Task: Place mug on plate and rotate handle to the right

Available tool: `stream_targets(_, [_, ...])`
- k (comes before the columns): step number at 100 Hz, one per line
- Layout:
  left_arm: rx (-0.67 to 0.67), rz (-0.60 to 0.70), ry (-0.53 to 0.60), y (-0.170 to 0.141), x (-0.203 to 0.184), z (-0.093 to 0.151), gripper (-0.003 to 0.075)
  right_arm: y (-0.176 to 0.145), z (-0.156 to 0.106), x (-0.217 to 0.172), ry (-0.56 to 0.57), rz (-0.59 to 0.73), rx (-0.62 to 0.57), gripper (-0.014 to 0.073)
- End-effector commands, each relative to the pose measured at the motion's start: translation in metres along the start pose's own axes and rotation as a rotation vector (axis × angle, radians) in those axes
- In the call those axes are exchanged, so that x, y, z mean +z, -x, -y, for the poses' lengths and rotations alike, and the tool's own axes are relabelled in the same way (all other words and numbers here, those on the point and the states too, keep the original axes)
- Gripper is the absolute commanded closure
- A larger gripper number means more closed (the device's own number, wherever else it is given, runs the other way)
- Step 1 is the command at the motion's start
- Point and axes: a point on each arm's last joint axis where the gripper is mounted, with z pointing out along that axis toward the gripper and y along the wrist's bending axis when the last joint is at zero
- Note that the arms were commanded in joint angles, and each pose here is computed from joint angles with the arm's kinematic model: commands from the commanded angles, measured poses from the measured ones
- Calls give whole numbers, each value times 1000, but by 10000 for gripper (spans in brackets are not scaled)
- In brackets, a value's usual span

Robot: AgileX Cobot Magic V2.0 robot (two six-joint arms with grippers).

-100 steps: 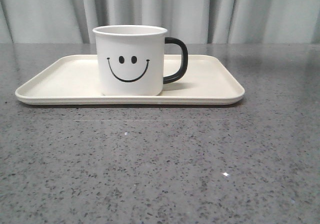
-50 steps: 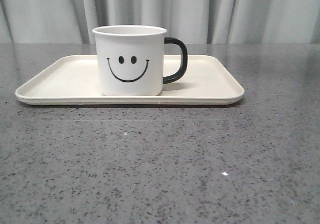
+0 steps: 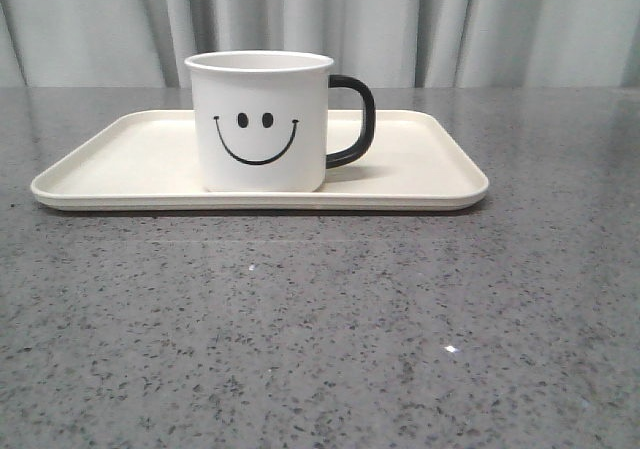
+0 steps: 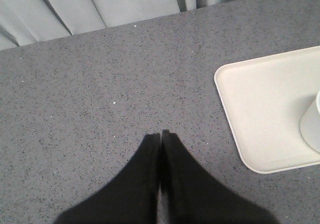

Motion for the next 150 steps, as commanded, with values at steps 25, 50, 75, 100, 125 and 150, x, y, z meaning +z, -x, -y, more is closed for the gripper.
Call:
stream_targets(25, [-11,62,0,6,-8,0,740,-59,-24,-87,-229,115,74,657])
stream_targets(50, [-13,187,16,7,-27,1,740,-116,-54,-138,-233,43,55,657])
stream_targets(75, [-14,283,27,-7,-48,4,740,-168,-75,-173,-259,14,21,657])
stream_targets(100, [-67,272,22,-52,-32,8,740,-189,-77,-195,-389,163,8,657])
stream_targets(125, [-76,252,24,-91,-10,11,740,-193,-77,-194,-388,151,3,657])
stream_targets(150, [-78,261,24,-94,-9,12,740,-193,-77,-194,-388,151,4,657])
